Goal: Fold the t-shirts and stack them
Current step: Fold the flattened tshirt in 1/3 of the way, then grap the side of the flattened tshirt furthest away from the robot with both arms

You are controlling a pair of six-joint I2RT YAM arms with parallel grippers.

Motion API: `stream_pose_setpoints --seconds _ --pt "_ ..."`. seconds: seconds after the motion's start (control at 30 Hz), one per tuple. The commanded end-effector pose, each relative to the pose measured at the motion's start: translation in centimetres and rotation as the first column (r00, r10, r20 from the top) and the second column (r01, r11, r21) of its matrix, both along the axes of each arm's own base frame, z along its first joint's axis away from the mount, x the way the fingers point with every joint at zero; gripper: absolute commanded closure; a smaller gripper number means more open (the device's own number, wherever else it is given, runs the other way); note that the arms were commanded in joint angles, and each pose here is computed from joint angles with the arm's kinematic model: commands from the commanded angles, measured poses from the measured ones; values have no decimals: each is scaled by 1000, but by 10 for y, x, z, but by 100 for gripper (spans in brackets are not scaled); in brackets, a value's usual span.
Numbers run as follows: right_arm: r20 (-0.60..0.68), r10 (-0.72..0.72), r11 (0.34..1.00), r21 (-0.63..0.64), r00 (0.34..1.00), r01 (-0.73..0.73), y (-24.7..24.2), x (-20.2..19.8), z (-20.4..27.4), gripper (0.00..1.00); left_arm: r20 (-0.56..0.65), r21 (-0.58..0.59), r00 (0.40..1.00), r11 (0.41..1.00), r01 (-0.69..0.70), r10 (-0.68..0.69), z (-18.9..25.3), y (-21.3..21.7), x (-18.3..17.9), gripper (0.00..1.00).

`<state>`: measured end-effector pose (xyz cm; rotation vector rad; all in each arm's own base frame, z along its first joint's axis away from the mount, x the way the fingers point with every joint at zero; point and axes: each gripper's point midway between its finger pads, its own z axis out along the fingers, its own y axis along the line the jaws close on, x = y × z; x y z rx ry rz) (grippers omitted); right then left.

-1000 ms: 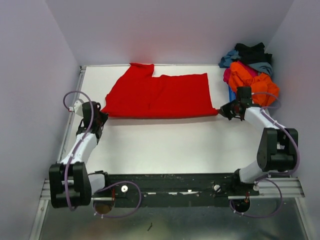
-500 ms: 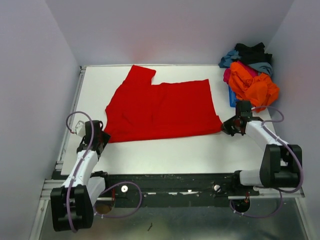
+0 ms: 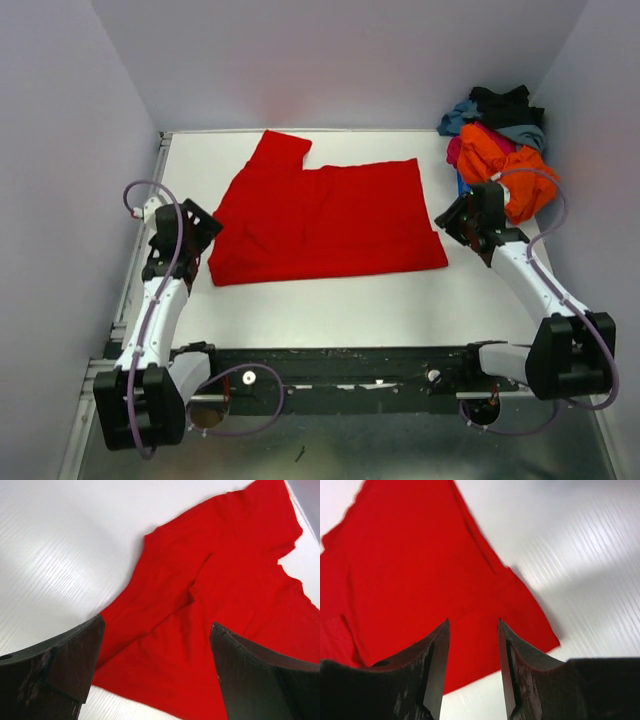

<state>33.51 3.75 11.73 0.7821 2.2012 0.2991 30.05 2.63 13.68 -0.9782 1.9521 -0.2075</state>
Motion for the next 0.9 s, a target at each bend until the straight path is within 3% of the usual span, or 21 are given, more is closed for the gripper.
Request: stream_pose_setpoints --seconds 0.0,0.1,0.37,0.87 --pt "179 150 985 -108 972 -132 15 54 50 50 102 53 979 983 173 -178 20 -23 45 1" --pt "232 176 981 -124 957 -150 21 82 63 51 120 49 977 984 170 -175 21 -25 78 1" --pt "204 203 973 -155 958 -173 32 159 76 53 91 52 961 965 257 -261 15 -45 185 4" --pt "85 218 951 -243 972 -192 29 240 41 53 68 69 926 928 367 -371 0 -93 329 4"
